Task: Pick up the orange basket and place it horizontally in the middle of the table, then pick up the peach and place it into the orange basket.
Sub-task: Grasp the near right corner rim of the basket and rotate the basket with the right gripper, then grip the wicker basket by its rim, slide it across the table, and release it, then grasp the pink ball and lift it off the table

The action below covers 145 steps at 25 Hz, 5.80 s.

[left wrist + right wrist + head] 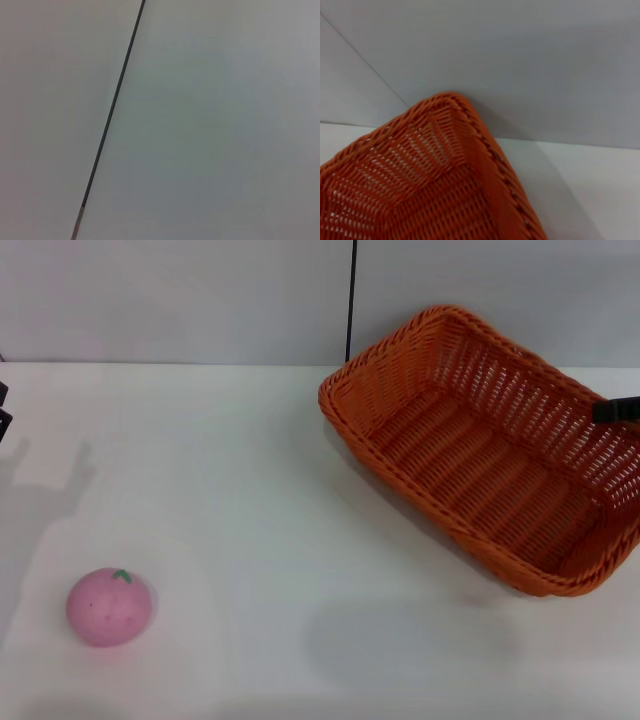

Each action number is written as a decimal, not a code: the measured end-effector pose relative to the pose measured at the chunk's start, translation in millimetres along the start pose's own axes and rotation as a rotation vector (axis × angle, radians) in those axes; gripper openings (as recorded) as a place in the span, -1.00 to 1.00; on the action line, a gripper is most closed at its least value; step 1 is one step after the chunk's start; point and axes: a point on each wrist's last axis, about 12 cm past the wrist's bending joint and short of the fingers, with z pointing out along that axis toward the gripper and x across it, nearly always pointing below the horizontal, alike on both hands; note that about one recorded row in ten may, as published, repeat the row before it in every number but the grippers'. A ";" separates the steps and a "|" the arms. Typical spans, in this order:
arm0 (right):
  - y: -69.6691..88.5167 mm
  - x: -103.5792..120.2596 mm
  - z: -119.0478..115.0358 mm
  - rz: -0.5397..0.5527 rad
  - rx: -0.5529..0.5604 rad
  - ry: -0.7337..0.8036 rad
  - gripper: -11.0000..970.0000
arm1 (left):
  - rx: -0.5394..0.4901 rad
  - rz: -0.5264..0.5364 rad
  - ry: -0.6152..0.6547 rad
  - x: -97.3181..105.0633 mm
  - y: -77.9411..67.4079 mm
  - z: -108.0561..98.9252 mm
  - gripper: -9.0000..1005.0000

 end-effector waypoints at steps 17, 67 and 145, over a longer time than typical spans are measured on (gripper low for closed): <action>-0.2 4.5 26.6 -0.013 -0.019 -0.050 0.59 | 0.012 -0.016 -0.003 0.4 -2.6 3.5 0.64; 69.1 -31.0 10.4 -0.994 -0.603 -0.189 -0.64 | 0.045 -0.069 -0.043 0.0 -17.9 -23.9 0.63; 28.6 144.2 -39.0 -0.233 -0.164 -1.204 0.17 | 0.611 0.003 0.577 -20.8 18.4 -54.8 0.62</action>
